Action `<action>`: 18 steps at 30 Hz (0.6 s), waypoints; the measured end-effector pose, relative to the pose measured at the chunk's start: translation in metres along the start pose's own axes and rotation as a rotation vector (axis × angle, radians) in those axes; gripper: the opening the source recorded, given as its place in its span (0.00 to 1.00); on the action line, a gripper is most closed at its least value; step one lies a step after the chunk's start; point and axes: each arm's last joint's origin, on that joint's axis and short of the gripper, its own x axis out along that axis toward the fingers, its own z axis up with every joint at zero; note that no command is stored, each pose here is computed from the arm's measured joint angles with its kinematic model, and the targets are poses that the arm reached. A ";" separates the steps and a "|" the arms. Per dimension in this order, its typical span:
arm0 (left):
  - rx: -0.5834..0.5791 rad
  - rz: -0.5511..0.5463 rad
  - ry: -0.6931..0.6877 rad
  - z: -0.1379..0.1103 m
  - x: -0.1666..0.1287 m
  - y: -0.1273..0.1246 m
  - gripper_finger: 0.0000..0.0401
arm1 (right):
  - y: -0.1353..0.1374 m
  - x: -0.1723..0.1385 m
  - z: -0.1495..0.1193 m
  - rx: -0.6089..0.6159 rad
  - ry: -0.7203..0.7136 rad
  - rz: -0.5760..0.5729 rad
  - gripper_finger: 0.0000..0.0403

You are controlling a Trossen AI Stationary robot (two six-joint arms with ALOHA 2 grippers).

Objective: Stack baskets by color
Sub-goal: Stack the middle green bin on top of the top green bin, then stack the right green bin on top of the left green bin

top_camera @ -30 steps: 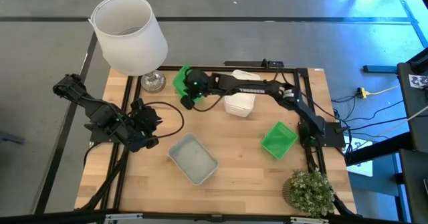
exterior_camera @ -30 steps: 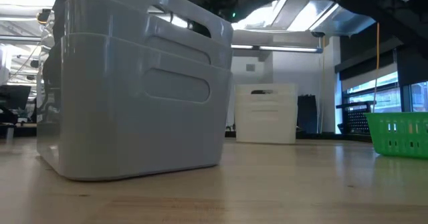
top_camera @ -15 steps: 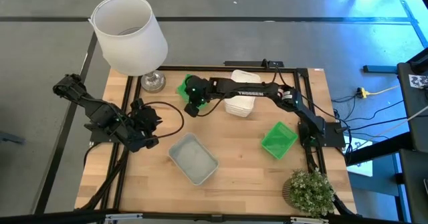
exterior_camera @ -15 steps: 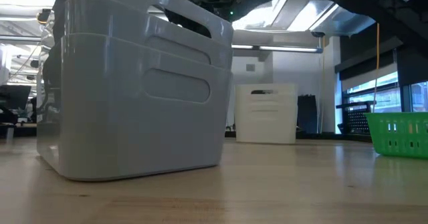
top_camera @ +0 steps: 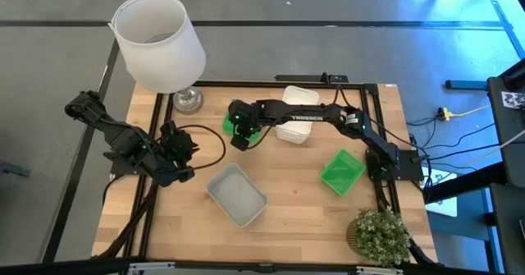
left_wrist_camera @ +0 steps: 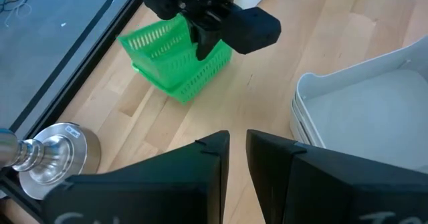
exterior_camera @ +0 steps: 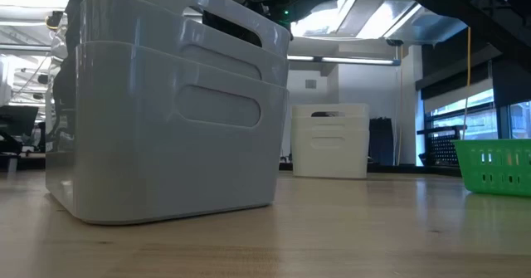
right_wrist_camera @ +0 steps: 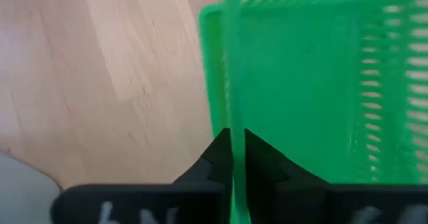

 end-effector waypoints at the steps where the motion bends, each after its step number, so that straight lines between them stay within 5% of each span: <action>1: 0.000 0.000 0.000 0.000 0.000 0.000 0.11 | 0.000 0.000 0.000 0.006 0.003 0.000 0.08; 12: 0.000 0.000 0.000 0.000 0.000 0.000 0.11 | 0.003 -0.001 0.002 -0.014 0.004 0.104 0.19; 18: 0.001 -0.001 0.001 0.000 0.000 0.000 0.11 | 0.021 -0.038 0.013 -0.136 -0.008 0.113 0.19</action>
